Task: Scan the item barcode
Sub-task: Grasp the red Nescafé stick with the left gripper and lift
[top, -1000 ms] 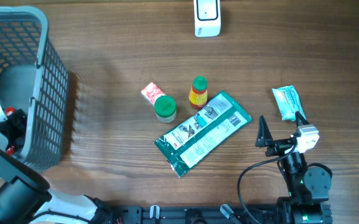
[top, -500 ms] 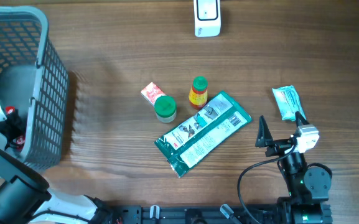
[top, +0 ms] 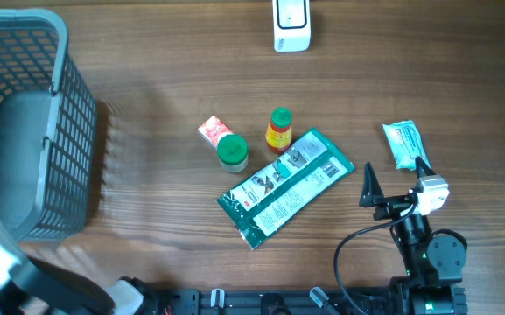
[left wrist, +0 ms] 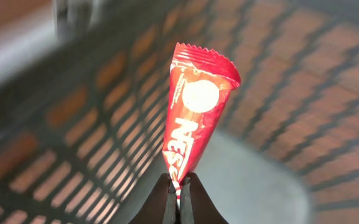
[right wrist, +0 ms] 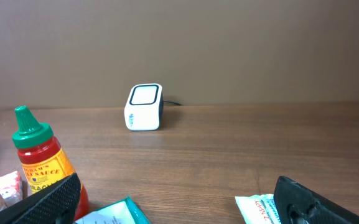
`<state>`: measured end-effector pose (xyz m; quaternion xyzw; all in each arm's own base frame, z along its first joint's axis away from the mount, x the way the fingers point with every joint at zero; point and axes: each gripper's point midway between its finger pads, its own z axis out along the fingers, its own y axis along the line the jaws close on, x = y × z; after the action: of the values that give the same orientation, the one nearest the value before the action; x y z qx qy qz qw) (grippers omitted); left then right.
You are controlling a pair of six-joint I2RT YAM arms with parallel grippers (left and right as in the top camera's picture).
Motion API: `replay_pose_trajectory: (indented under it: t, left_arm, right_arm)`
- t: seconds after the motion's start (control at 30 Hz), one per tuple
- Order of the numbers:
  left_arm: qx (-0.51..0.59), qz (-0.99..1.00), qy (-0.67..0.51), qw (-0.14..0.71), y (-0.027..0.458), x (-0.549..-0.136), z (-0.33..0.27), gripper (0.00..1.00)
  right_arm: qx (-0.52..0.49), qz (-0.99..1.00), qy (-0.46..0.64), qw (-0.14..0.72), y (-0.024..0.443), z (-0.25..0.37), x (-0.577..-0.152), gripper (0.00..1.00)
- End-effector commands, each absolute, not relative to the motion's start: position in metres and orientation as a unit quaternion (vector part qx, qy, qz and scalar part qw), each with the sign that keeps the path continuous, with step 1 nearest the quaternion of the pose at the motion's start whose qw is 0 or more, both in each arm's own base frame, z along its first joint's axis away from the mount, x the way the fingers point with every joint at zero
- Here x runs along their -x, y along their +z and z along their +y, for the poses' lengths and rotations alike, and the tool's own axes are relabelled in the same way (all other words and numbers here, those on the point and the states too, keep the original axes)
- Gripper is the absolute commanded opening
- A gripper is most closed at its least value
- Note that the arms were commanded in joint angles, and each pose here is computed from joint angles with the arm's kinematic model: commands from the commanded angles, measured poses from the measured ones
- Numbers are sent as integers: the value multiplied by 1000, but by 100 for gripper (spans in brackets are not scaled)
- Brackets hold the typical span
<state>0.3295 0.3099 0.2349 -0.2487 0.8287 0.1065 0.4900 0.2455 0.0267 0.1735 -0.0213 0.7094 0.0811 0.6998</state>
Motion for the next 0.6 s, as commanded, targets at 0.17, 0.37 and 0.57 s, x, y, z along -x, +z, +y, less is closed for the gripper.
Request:
replay_pose_trajectory:
  t: [0.17,0.37,0.57]
  left_arm:
    - [89,772,22,629,360,-352,185,4]
    - [-1,753,-55,656,393,-358,88,4]
    - [-78,768,-143,620,379,-364,0,4]
  right_arm:
    - [19,707,74,703,175,25,-246,100]
    - [19,707,74,703,175,25,-246,100]
    - [19,707,74,703,175,25,-246,100]
